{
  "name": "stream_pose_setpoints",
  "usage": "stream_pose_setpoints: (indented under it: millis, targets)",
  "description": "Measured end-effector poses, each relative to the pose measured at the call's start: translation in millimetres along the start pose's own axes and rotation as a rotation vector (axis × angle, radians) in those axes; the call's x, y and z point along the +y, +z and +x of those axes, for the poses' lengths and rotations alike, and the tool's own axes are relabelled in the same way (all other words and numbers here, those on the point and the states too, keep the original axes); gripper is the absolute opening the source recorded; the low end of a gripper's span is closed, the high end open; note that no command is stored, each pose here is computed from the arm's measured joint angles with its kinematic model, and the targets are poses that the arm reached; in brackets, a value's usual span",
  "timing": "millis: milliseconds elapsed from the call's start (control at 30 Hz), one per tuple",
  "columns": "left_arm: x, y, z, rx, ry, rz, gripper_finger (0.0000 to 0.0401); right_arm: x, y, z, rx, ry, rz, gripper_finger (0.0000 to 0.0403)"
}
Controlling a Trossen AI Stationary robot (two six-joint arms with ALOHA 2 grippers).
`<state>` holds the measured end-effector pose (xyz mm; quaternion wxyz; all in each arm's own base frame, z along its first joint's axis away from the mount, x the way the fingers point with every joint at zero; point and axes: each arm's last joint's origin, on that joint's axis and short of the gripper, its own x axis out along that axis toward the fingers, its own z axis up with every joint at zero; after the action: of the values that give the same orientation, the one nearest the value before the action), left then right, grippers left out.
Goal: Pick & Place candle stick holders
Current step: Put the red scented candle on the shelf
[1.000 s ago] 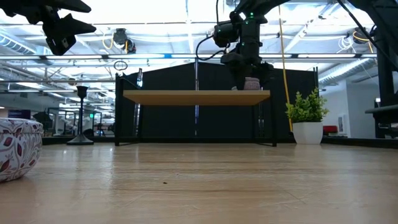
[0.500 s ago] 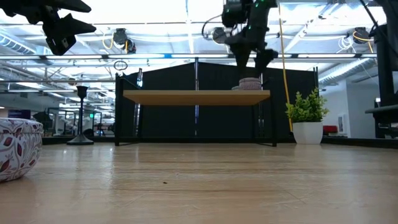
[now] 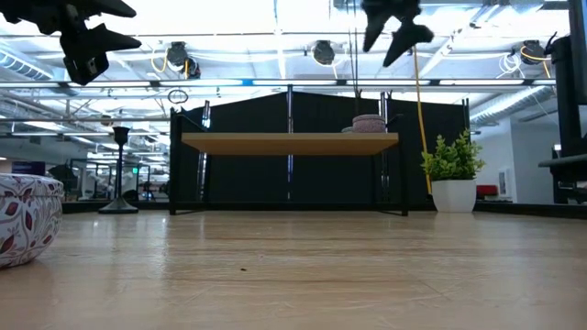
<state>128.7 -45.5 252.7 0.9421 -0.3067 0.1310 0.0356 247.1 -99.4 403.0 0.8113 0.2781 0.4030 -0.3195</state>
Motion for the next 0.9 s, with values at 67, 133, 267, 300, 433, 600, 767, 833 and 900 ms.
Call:
stream_pose_setpoints:
  millis: [67,133,267,300,433,600,767,833,900]
  targets:
    - [-1.2,-1.0,3.1,0.009,-0.004,-0.008,0.017,0.1,-13.8,-4.4,-0.024,-0.001,-0.008,0.0255]
    - [-3.2,-2.4,7.7,0.023,-0.016,-0.012,0.017,-0.7,-27.9,-6.7,-0.052,0.007,-0.017,0.0223]
    - [-7.7,-5.4,18.2,0.047,-0.04,-0.018,0.017,-2.4,-52.8,-10.5,-0.158,0.087,-0.046,0.014]
    - [-8.8,-6.3,21.0,0.053,-0.047,-0.02,0.017,-3.0,-58.5,-10.7,-0.189,0.116,-0.048,0.0117]
    - [-12.9,-9.6,31.8,0.066,-0.067,-0.042,0.017,-7.0,-79.4,-11.3,-0.326,0.236,-0.074,0.0026]
    - [-14.9,-17.6,42.8,0.121,-0.064,-0.127,0.017,-17.5,-106.2,-9.0,-0.473,0.366,-0.087,0.0016]
    - [-21.5,-24.5,48.4,0.172,-0.097,-0.253,0.017,-30.0,-129.7,-5.9,-0.593,0.475,-0.068,0.0004]
    - [-28.0,-24.1,49.6,0.198,-0.117,-0.285,0.017,-34.7,-137.0,-4.7,-0.632,0.508,-0.059,0.0002]
    - [-36.0,-22.0,50.6,0.212,-0.134,-0.309,0.017,-39.3,-143.0,-3.7,-0.656,0.53,-0.046,0.0003]
